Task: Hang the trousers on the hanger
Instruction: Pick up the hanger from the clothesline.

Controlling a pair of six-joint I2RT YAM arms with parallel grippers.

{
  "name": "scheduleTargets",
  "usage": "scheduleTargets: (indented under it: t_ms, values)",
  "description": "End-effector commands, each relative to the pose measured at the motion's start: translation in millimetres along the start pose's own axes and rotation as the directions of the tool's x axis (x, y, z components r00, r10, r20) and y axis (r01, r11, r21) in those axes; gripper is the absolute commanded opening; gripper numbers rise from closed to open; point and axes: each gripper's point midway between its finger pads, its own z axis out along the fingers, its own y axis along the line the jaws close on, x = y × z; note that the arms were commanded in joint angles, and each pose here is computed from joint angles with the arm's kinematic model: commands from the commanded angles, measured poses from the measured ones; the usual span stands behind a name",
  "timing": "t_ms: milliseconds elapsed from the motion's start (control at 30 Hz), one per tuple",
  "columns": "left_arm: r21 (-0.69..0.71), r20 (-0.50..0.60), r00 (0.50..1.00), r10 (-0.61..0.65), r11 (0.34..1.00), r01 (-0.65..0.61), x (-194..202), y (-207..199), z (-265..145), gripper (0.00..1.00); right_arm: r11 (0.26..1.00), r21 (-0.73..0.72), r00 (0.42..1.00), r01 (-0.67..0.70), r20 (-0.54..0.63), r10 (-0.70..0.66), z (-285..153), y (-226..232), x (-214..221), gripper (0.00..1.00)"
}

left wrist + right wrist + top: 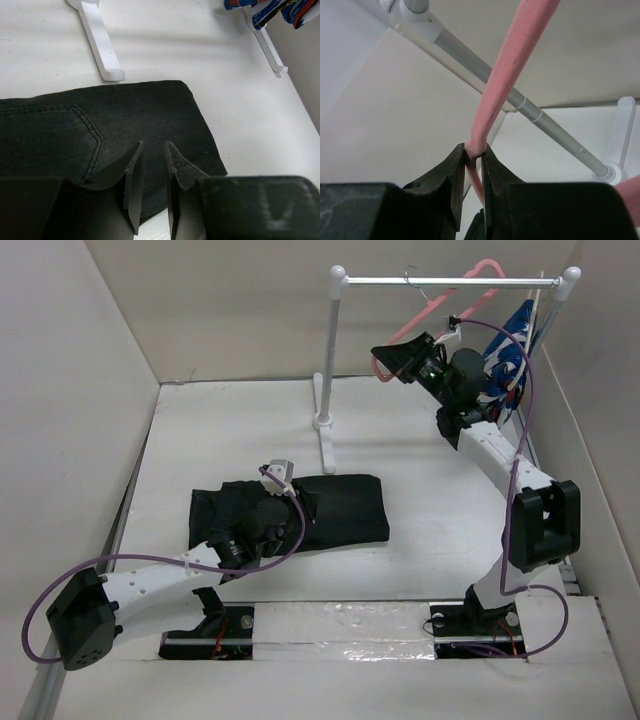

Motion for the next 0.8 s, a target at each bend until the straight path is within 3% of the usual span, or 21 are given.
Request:
scheduleTargets:
  t_ms: [0, 333, 467, 767]
  values:
    - [0.004, 0.056, 0.998, -0.013, 1.0, 0.013, -17, -5, -1, 0.19, 0.973, -0.192, 0.992, 0.125, 0.056, -0.117, -17, 55, -27, 0.11]
    - [-0.012, 0.043, 0.999, -0.001, 1.0, 0.001, -12, -2, 3, 0.21, 0.904, -0.41, 0.993, 0.12, 0.039, -0.114, -36, 70, -23, 0.0]
    - [-0.018, 0.046, 0.999, 0.0, 1.0, 0.001, -13, -2, 4, 0.21, 0.815, -0.575, 0.997, 0.075, 0.065, -0.046, -57, 90, -32, 0.0]
    - [-0.02, 0.054, 0.999, 0.001, 1.0, 0.0, -13, -1, 5, 0.26, 0.788, -0.615, 1.0, 0.005, -0.011, -0.015, -65, 71, -5, 0.0]
